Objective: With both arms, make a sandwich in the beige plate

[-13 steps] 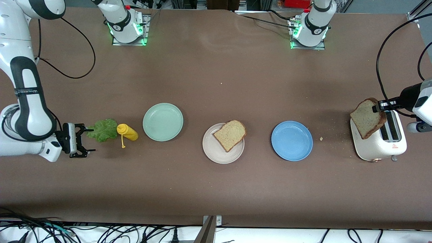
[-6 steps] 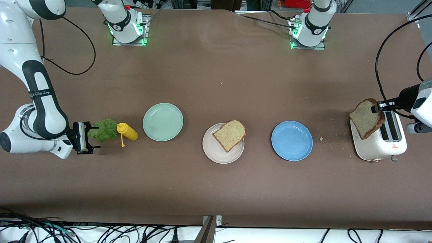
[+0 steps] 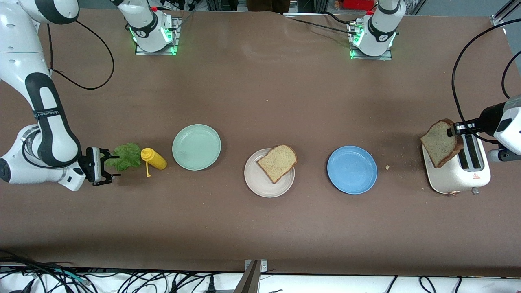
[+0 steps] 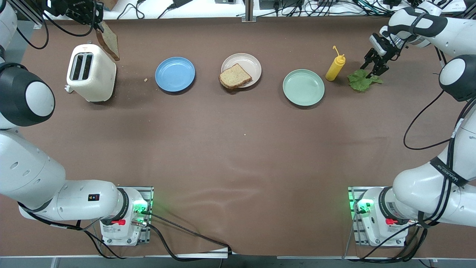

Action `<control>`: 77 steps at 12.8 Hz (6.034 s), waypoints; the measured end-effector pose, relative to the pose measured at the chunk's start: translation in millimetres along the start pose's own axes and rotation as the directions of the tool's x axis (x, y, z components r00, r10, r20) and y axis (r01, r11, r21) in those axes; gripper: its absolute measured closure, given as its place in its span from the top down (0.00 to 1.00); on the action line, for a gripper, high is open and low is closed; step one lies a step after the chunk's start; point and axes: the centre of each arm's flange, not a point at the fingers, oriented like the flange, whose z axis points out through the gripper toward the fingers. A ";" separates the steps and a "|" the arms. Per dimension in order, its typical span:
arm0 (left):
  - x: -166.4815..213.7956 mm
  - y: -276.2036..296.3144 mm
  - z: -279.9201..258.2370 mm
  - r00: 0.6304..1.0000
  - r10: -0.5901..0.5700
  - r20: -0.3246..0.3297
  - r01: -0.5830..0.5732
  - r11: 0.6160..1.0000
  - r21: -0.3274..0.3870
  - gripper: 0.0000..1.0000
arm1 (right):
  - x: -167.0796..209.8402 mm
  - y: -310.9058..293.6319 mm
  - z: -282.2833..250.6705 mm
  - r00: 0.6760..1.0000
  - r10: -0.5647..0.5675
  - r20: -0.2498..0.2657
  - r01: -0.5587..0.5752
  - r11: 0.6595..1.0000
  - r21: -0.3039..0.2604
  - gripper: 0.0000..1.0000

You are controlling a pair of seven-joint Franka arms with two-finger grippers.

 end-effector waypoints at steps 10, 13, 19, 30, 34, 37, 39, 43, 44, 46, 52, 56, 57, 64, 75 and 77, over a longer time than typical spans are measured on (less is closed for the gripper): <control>0.7 -0.6 2.6 1.000 -0.001 0.005 0.001 1.000 0.000 0.08 | 67.6 -14.4 -80.4 0.997 0.073 0.017 -0.073 0.997 0.020 0.04; 1.7 -0.7 5.0 1.000 -0.002 0.010 0.002 1.000 0.001 0.08 | 138.0 -32.6 -137.5 0.989 0.126 0.072 -0.128 0.991 0.027 0.04; 3.0 -0.9 7.5 1.000 -0.002 0.014 0.002 1.000 0.001 0.08 | 289.3 -91.3 -199.7 0.964 0.239 0.114 -0.249 0.965 0.086 0.04; 4.9 0.0 11.8 1.000 -0.001 0.021 0.001 1.000 0.002 0.08 | 495.8 -4.7 -45.1 0.791 0.536 -0.295 -0.527 0.842 0.116 0.04; 5.4 0.4 12.8 1.000 0.000 0.023 0.000 1.000 0.002 0.08 | 558.6 1.6 39.7 0.682 0.631 -0.369 -0.652 0.754 0.082 0.04; 5.6 0.5 13.3 1.000 0.000 0.024 0.000 1.000 0.002 0.08 | 576.5 2.2 95.3 0.599 0.684 -0.417 -0.718 0.689 0.098 0.04; 5.7 0.5 13.4 1.000 0.000 0.024 0.000 1.000 0.002 0.08 | 565.4 8.3 121.5 0.563 0.714 -0.416 -0.746 0.656 0.115 0.04; 5.8 0.5 13.5 1.000 0.000 0.024 0.000 1.000 0.002 0.08 | 540.6 19.3 153.3 0.522 0.749 -0.408 -0.785 0.609 0.113 0.04; 5.8 0.5 13.5 1.000 0.000 0.024 0.000 1.000 0.002 0.08 | 541.2 18.7 157.0 0.503 0.759 -0.413 -0.791 0.597 0.132 0.04; 5.8 0.5 13.6 1.000 0.000 0.024 0.000 1.000 0.002 0.08 | 543.4 16.4 165.9 0.471 0.774 -0.423 -0.802 0.576 0.161 0.04; 6.6 0.7 15.3 1.000 0.000 0.027 0.000 1.000 0.003 0.08 | 532.1 15.4 207.0 0.454 0.788 -0.415 -0.830 0.543 0.124 0.11; 6.5 2.9 15.6 1.000 0.003 0.027 -0.003 1.000 0.003 0.08 | 530.2 16.9 205.2 0.471 0.776 -0.420 -0.824 0.557 0.102 0.58; 6.5 3.2 15.6 1.000 0.004 0.027 -0.004 1.000 0.003 0.08 | 527.5 18.7 202.9 0.496 0.761 -0.417 -0.815 0.574 0.077 0.70; 0.6 81.4 28.6 0.995 -0.057 0.083 0.069 0.987 -0.148 0.08 | 487.0 26.3 171.5 0.642 0.706 -0.299 -0.759 0.640 -0.120 1.00; 11.7 302.2 134.0 0.928 -0.335 0.162 0.373 0.841 -0.392 0.08 | 298.9 -32.3 -112.6 0.402 0.890 -0.214 -0.906 0.354 -0.230 1.00; 11.5 335.5 155.0 0.916 -0.362 0.174 0.400 0.791 -0.463 0.08 | 304.3 -59.6 -152.4 0.300 0.938 -0.173 -0.929 0.246 -0.278 1.00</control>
